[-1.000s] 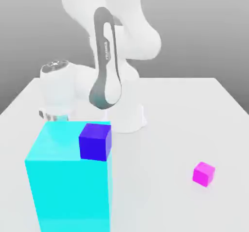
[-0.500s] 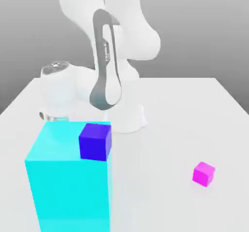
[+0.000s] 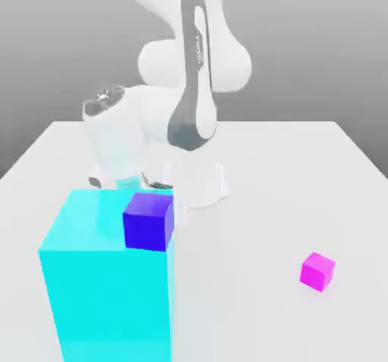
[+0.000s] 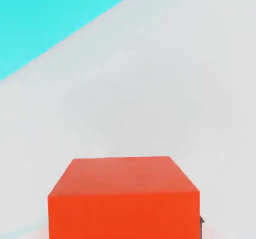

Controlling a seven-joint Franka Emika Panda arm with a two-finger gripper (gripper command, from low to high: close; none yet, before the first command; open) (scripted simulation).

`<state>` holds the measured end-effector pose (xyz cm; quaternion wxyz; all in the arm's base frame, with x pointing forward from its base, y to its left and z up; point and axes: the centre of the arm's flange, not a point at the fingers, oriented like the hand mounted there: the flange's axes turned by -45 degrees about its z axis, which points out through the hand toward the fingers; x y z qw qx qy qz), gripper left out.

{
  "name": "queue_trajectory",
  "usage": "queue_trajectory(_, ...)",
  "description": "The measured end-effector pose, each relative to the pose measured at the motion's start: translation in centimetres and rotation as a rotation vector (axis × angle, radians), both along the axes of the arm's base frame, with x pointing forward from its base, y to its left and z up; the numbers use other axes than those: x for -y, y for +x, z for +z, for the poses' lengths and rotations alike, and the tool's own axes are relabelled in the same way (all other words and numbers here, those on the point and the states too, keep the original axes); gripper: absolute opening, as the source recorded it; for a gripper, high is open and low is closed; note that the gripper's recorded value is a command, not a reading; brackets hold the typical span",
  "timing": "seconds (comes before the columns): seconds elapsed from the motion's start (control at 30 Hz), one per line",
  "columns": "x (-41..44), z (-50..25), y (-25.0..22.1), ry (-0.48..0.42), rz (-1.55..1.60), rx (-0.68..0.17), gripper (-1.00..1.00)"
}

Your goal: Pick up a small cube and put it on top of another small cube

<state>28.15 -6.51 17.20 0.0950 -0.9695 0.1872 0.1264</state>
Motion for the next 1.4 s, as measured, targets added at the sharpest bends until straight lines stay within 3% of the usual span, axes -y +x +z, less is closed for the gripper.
queue_trajectory(0.23, -10.4, 1.2, 1.7, 0.176, 0.303, -0.049, -1.00)
queue_trajectory(0.37, -14.1, 5.3, 6.0, 0.182, 0.343, -0.021, -1.00)
queue_trajectory(0.67, -10.5, 17.7, 15.8, -0.010, 0.105, 0.093, -1.00)
queue_trajectory(0.9, -3.4, 28.8, 19.5, -0.210, -0.180, 0.191, -1.00)
queue_trajectory(1.03, -1.0, 25.4, 19.6, -0.252, -0.233, 0.185, -1.00)
queue_trajectory(1.07, -1.0, 24.2, 19.5, -0.253, -0.235, 0.185, 1.00)
queue_trajectory(1.33, -0.9, 24.2, 19.5, -0.258, -0.235, 0.184, 1.00)
queue_trajectory(1.4, -0.9, 27.9, 19.5, -0.259, -0.236, 0.184, 1.00)
